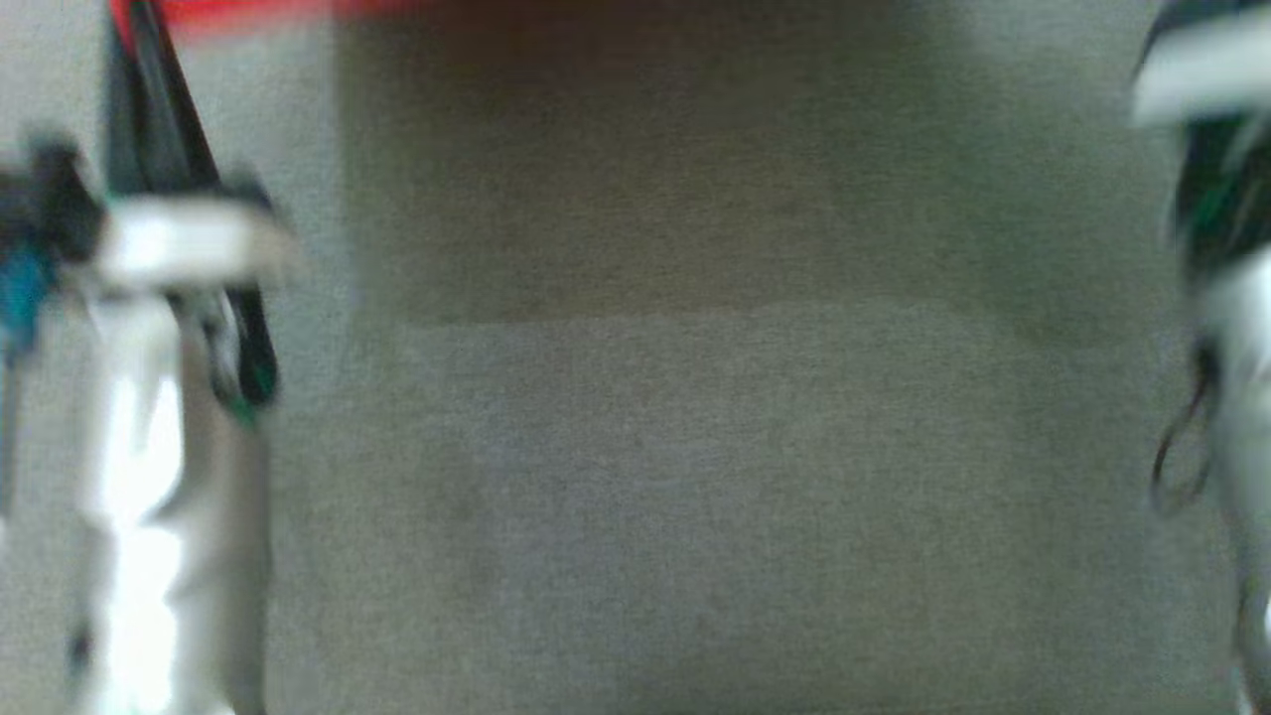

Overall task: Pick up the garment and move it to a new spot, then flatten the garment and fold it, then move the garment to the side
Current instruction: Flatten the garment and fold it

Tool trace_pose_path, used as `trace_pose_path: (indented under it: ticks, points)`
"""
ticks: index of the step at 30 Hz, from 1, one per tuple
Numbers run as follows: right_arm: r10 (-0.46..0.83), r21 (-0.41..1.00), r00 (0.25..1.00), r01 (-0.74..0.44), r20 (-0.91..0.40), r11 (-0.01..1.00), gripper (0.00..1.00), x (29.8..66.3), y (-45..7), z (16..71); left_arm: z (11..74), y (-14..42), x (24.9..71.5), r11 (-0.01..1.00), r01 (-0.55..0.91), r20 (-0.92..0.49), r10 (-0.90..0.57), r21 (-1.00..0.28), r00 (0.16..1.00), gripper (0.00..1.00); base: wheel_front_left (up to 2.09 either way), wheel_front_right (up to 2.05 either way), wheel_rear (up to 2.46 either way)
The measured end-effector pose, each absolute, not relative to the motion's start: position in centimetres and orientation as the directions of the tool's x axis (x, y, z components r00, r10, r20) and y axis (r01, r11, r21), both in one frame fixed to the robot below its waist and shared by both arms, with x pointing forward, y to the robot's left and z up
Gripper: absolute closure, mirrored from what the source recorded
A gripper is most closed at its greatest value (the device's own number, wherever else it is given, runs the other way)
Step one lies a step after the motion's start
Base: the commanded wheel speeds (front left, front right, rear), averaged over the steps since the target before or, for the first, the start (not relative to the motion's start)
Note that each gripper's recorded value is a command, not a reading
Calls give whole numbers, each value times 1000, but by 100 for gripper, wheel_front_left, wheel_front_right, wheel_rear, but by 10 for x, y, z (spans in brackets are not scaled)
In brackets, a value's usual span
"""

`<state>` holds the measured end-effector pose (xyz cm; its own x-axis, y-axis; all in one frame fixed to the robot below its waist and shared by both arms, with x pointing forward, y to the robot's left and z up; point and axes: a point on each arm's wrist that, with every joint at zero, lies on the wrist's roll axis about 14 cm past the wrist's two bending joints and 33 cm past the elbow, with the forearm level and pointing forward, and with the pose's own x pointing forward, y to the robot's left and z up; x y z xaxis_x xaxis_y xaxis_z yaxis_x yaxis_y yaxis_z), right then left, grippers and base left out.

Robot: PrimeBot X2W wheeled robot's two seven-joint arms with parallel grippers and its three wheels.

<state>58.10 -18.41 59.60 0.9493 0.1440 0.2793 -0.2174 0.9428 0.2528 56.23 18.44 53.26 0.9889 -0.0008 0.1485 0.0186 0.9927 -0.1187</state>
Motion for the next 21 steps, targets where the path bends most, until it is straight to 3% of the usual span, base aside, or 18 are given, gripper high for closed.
trace_pose_path:
  ticks: [4, 8, 21]
  points:
    - [119, 350, 992, -129, 50, 928, 100, 524, -194, 500, 450, 183, 510, 985, -39, -68, 28, -168, 997, 100, 0, 0, 0]
    - [101, 421, 989, -48, -105, 906, 100, 465, -196, 444, 401, 177, 457, 981, -60, -215, 19, -183, 976, 100, 0, 0, 0]
    - [61, 520, 969, 75, -240, 851, 100, 346, -191, 408, 380, 168, 359, 978, -50, -318, -17, -201, 948, 100, 0, 0, 0]
